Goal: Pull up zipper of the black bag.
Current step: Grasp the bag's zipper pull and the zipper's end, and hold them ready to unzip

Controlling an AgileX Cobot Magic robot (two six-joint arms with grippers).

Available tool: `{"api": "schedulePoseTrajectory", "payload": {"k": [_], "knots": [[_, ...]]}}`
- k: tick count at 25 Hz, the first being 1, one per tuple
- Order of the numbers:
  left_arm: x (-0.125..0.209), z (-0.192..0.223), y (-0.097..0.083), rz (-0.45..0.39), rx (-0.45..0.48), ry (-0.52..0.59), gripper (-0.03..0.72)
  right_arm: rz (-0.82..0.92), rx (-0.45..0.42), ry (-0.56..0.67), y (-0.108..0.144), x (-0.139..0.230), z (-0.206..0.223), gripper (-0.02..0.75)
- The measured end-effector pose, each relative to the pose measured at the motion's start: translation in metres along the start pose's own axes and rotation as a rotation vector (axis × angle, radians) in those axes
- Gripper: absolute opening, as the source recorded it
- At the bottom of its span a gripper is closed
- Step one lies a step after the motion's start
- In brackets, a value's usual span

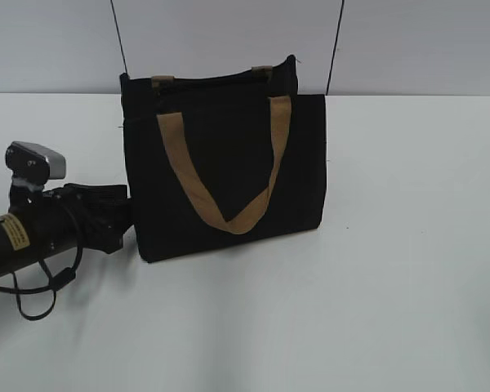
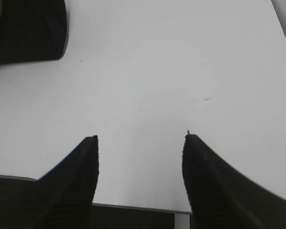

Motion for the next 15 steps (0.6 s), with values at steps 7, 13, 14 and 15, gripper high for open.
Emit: {"api": "schedulePoseTrajectory", "payload": {"k": [7, 13, 14, 15], "knots": [[-0.01, 0.012, 0.001, 0.049, 0.048, -0.023, 0.4, 0.0, 0.0, 0.0, 0.0, 0.0, 0.0, 0.428], [-0.013, 0.018, 0.004, 0.068, 0.052, -0.019, 0.364, 0.0, 0.0, 0.0, 0.0, 0.0, 0.0, 0.428], [-0.011, 0.02, 0.004, 0.066, 0.053, -0.015, 0.356, 0.0, 0.0, 0.0, 0.0, 0.0, 0.0, 0.428], [-0.009, 0.022, 0.005, 0.063, 0.053, -0.012, 0.346, 0.0, 0.0, 0.0, 0.0, 0.0, 0.0, 0.428]]}}
Point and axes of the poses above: a point on each arm's last joint axis where the gripper is mounted, z pointing out along that axis toward the gripper, y along the wrist's bending axis when the last joint is at zero, x = y × z, the point moved 2 cm from there along z, pointing out along that axis toward the gripper, and after that the axes turned 6 degrees about -z, right-handed, at the moved point
